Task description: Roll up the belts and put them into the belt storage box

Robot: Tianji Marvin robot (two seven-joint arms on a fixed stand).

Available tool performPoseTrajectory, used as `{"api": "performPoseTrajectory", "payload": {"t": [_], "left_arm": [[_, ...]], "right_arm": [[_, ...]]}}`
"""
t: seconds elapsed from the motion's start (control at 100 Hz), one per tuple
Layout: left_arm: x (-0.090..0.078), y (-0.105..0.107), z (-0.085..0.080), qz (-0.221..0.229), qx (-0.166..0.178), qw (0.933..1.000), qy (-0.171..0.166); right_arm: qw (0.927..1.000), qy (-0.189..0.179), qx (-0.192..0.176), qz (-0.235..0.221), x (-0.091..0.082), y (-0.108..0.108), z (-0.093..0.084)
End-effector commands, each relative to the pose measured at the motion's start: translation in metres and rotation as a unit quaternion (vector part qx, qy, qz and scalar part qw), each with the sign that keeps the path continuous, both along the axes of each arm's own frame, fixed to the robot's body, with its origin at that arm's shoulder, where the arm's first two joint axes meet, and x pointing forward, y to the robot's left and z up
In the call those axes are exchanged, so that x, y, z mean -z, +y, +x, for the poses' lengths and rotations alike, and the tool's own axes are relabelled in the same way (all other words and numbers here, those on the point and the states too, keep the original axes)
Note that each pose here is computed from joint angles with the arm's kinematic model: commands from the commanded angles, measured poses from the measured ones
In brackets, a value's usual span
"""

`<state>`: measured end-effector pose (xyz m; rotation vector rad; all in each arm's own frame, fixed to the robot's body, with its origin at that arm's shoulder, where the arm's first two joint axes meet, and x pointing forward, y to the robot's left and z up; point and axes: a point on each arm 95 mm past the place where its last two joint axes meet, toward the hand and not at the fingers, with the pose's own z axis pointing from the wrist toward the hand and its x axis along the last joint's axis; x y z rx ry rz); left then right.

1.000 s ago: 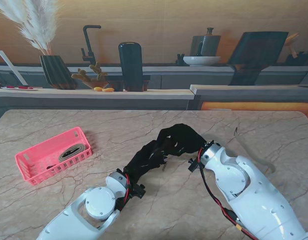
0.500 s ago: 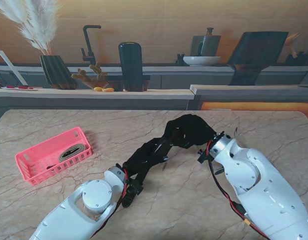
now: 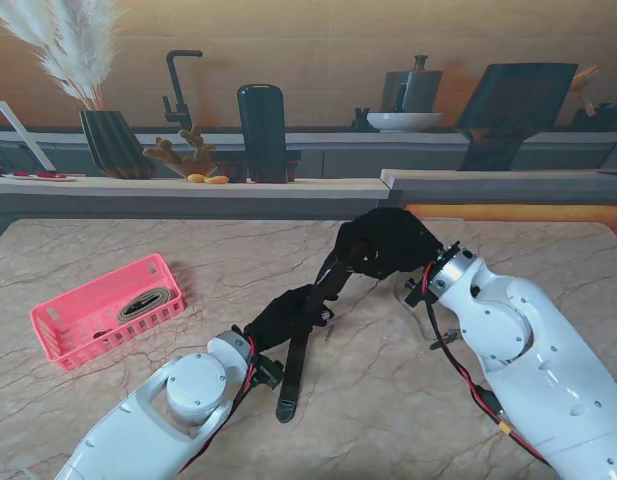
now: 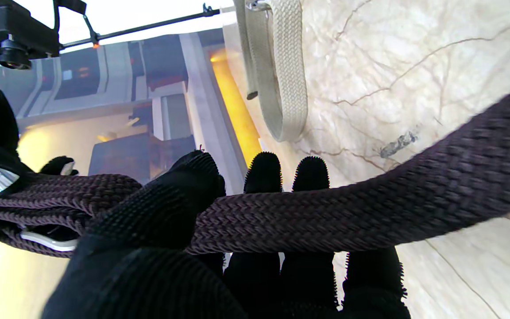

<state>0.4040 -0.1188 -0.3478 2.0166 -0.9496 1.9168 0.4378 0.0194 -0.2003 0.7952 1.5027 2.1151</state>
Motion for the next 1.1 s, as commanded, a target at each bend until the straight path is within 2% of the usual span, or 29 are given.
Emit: {"api": "performPoseTrajectory", "payload": {"t": [0.0, 0.22, 0.6, 0.81, 1.09], "left_arm": [[0.002, -0.002, -0.001, -0.005, -0.002, 0.9999, 0.013], [-0.001, -0.004, -0.005, -0.025, -0.012, 0.9994, 0.023], [-0.006, -0.015, -0.017, -0.09, -0.054, 0.9929, 0.057], [-0.004, -0.02, -0.017, -0.088, -0.068, 0.9918, 0.064], [-0.005, -0.028, -0.014, -0.081, -0.106, 0.989, 0.065]], "right_arm": [[0.9997, -0.022, -0.006, -0.007, -0.017, 0.001, 0.001], [0.9994, -0.028, -0.006, -0.021, -0.024, 0.002, 0.006], [0.998, -0.048, -0.009, -0.04, -0.002, 0.02, 0.011], [0.9988, -0.043, 0.001, -0.025, 0.003, 0.028, 0.014], [0.9987, -0.047, 0.01, -0.018, 0.005, 0.031, 0.016]]}}
